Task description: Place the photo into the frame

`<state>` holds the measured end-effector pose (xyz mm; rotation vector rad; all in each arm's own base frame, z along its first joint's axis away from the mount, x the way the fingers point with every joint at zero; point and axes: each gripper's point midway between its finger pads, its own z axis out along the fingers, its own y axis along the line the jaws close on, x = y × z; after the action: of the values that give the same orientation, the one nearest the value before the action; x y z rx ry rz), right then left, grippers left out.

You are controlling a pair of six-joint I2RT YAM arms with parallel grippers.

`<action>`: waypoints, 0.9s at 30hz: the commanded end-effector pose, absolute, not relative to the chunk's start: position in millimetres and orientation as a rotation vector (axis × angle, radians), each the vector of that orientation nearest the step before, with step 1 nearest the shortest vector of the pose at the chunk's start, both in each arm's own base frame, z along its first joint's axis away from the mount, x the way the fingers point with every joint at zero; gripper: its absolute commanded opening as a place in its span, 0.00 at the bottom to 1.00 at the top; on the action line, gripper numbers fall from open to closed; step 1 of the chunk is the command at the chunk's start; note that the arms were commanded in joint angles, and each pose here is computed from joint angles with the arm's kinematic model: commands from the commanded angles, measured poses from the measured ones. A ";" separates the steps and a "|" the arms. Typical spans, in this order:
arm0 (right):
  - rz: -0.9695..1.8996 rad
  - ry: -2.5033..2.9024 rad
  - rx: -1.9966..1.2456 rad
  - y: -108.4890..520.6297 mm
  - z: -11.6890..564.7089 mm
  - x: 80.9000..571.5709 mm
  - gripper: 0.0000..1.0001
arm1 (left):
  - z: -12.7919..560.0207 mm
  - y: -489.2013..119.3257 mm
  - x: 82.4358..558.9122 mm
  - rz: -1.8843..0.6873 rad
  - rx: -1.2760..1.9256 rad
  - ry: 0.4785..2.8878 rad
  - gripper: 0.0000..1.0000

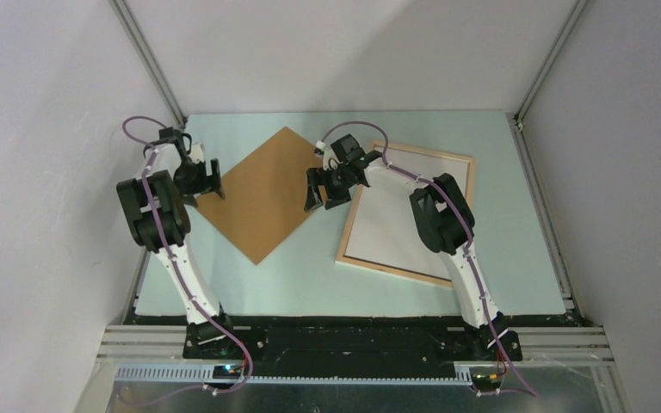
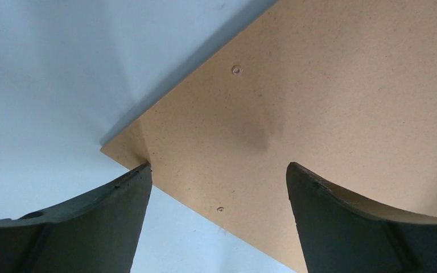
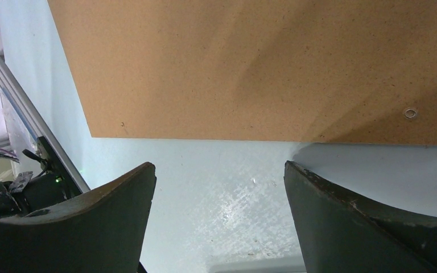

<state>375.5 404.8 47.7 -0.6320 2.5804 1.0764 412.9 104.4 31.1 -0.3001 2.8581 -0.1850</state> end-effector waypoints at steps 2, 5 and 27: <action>1.085 2.583 -0.631 404.4 60.7 367.9 0.88 | 38.1 103.0 405.7 -0.155 -0.256 2.856 0.93; 1.079 2.575 -0.639 404.9 63.9 367.6 0.87 | 38.4 97.5 398.9 -0.145 -0.214 2.870 0.92; 1.055 2.545 -0.658 401.6 76.6 365.6 0.87 | 13.7 51.4 313.8 0.140 0.377 3.078 0.87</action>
<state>363.7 404.8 48.3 -0.6477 2.6013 1.0621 345.1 51.9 19.0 0.2417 3.0049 0.0890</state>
